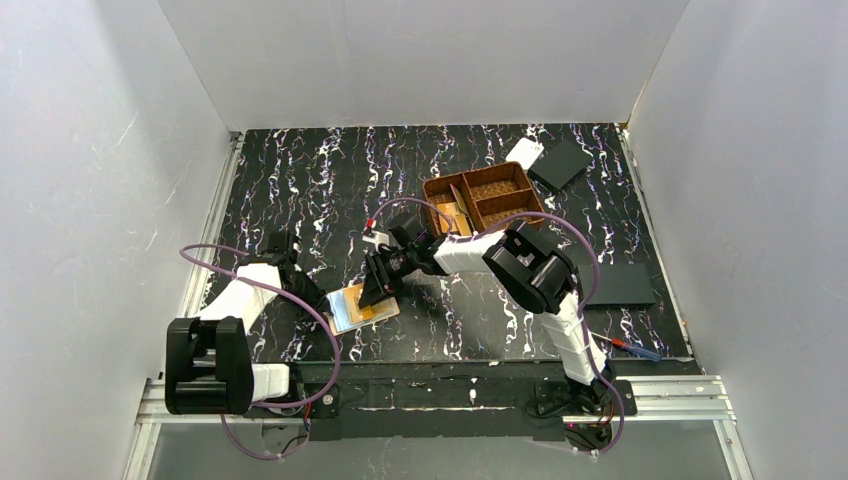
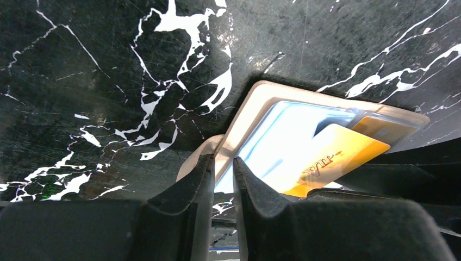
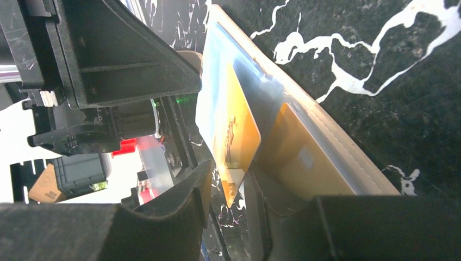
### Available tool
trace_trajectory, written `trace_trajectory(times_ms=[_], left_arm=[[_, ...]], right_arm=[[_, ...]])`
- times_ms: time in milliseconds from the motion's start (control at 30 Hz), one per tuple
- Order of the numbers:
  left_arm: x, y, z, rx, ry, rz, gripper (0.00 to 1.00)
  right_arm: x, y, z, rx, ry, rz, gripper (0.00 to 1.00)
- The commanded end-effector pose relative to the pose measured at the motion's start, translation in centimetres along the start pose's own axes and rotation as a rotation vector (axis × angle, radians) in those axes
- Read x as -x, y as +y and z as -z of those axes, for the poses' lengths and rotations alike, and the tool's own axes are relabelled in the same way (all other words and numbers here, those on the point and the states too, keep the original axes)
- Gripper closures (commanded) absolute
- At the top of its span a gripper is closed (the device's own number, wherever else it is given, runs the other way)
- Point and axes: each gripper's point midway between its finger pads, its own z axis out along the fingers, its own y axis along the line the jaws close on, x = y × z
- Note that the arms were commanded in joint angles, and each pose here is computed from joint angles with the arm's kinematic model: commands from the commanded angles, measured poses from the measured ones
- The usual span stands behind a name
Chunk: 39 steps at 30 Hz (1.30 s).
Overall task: Put the credit cards into the card holder
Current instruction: Insert the credit card into the card holder.
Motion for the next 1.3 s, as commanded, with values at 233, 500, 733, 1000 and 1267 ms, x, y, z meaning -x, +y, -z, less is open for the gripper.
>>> trace_trajectory(times_ms=[233,500,733,1000,1267], left_arm=[[-0.5,0.9,-0.9,0.04,0.034,-0.012,0.86],[-0.5,0.6,-1.1,0.025,0.041,-0.011,0.87],[-0.6,0.7,-1.3,0.03,0.046,-0.015,0.88],[-0.8,0.4,-1.4,0.01,0.056,-0.011,0.89],[-1.3,0.3,-1.5,-0.013,0.065,0.004,0.9]], right_arm=[[0.6,-2.8,0.7,-0.176,0.04,0.063,0.61],[0.4,-3.2,0.0,-0.152,0.068,0.041,0.72],[-0.4,-3.7,0.4,-0.162,0.096,0.006,0.89],[-0.4,-3.4,-0.2,-0.133,0.119,-0.058,0.92],[0.9,-2.1,-1.8,-0.057,0.043,-0.155,0.89]])
